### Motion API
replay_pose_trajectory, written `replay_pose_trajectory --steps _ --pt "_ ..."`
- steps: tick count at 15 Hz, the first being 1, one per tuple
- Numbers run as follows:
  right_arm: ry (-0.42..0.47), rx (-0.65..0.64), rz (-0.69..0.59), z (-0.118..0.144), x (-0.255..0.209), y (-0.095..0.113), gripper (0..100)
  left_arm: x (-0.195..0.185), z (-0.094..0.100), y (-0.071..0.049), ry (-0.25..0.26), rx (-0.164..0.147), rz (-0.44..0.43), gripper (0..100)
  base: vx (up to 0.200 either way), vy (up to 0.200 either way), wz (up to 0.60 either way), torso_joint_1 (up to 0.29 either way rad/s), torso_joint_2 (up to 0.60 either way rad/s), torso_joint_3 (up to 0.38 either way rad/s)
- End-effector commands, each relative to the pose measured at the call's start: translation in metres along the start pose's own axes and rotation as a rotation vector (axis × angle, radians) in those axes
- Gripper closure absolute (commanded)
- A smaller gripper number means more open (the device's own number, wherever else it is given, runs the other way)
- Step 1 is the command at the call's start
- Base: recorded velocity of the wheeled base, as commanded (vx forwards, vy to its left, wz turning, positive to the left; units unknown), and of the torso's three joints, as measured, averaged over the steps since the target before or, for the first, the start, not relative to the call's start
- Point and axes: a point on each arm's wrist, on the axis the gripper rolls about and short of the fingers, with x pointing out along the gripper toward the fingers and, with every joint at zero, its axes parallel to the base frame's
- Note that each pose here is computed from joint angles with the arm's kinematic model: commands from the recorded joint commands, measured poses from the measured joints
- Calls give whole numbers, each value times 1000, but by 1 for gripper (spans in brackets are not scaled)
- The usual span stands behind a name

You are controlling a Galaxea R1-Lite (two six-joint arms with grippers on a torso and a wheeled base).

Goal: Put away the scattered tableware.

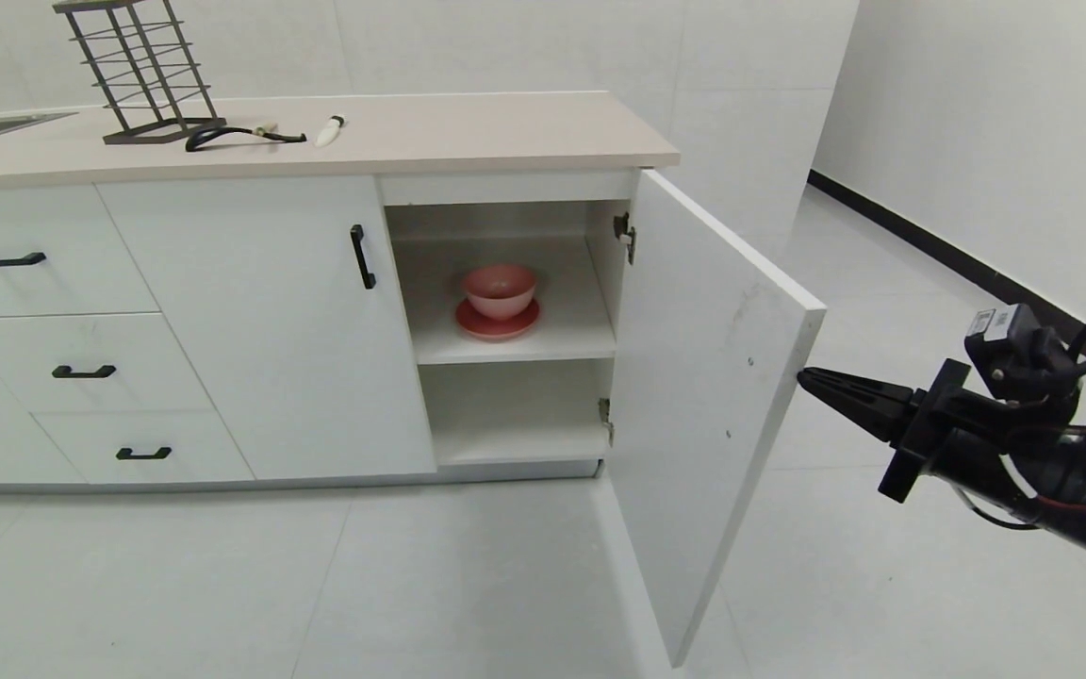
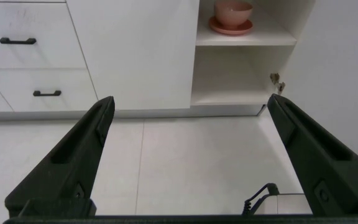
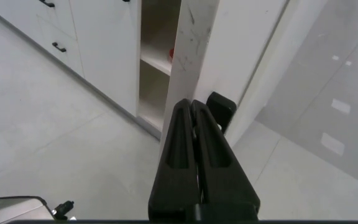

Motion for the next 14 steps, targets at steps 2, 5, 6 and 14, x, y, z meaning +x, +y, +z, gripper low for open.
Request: replay_pose_trajectory --steps 2,5,6,14 --pt "6 3 18 -2 6 4 100 0 0 0 1 0 0 0 0 0 0 0 0 0" --pt "3 2 28 -1 8 6 100 0 0 0 1 0 0 0 0 0 0 0 0 0" --pt "1 1 42 -1 9 9 100 0 0 0 1 0 0 0 0 0 0 0 0 0" --pt "-37 -16 151 8 25 33 100 0 0 0 1 0 0 0 0 0 0 0 0 0"
